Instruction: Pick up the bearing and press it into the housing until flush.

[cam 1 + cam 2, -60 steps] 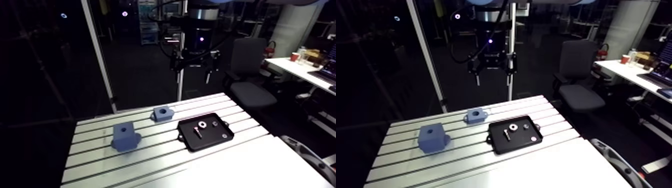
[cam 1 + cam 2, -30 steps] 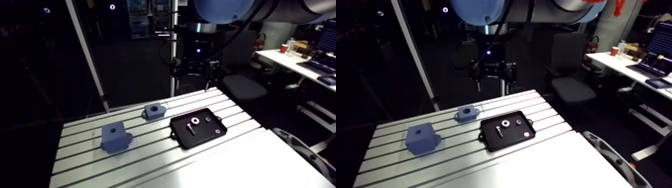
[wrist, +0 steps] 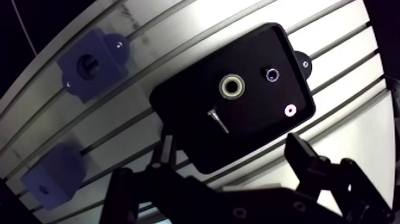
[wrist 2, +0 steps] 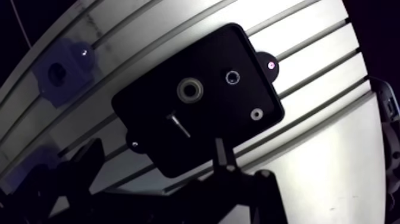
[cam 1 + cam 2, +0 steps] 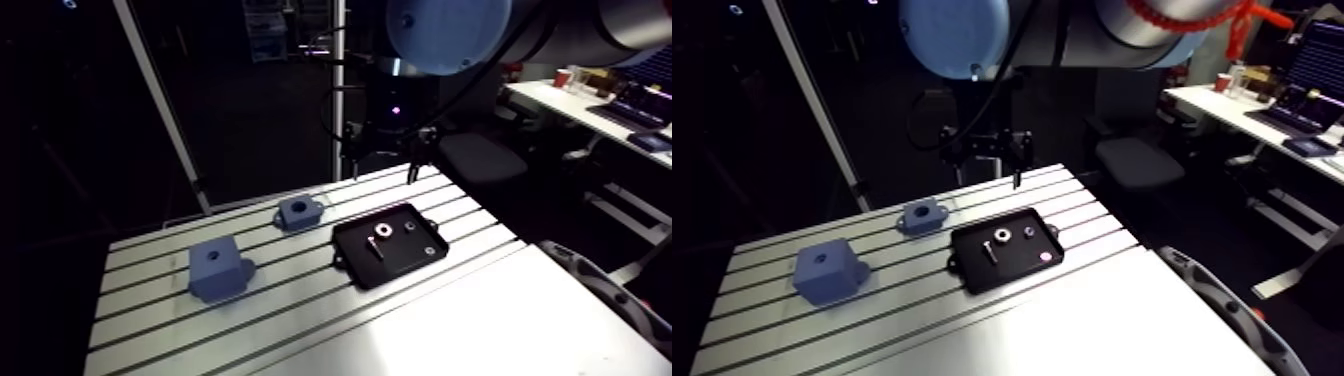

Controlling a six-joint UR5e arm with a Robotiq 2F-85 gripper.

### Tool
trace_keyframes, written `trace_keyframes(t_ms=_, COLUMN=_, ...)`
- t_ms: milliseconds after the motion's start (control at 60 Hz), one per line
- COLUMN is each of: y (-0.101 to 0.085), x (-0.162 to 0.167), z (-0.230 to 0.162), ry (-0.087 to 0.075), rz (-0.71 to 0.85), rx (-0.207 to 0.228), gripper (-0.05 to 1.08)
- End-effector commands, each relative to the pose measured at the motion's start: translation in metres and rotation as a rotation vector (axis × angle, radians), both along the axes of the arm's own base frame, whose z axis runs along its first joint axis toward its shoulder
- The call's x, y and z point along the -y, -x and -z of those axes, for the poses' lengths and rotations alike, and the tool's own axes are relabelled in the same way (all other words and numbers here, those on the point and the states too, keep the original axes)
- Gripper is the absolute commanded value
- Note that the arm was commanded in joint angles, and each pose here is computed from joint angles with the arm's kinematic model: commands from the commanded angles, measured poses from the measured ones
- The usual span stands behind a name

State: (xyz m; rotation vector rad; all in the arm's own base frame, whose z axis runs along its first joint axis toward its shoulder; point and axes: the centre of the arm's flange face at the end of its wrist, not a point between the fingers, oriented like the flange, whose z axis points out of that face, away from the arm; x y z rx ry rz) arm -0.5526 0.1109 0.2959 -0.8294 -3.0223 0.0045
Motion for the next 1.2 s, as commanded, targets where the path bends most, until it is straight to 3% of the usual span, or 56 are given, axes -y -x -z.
trace_keyframes(t_ms=17, y=0.001, x=-0.011, z=0.018, ry=0.005, rz=0.014, rx=0.015, gripper=0.01)
trace_keyframes(t_ms=133, y=0.001, x=-0.013, z=0.027, ry=0.013, rz=0.017, rx=0.027, gripper=0.09)
trace_keyframes(t_ms=350, y=0.004, x=-0.021, z=0.044, ry=0.011, rz=0.027, rx=0.020, gripper=0.20)
trace_keyframes(t_ms=633, y=0.006, x=-0.027, z=0.060, ry=0.022, rz=0.034, rx=0.039, gripper=0.26)
trace_keyframes(t_ms=900, y=0.009, x=-0.028, z=0.068, ry=0.021, rz=0.034, rx=0.033, gripper=0.31)
trace_keyframes(t_ms=967, y=0.011, x=-0.027, z=0.075, ry=0.035, rz=0.035, rx=0.034, gripper=0.32)
trace_keyframes(t_ms=1200, y=0.012, x=-0.028, z=0.082, ry=0.041, rz=0.035, rx=0.045, gripper=0.35)
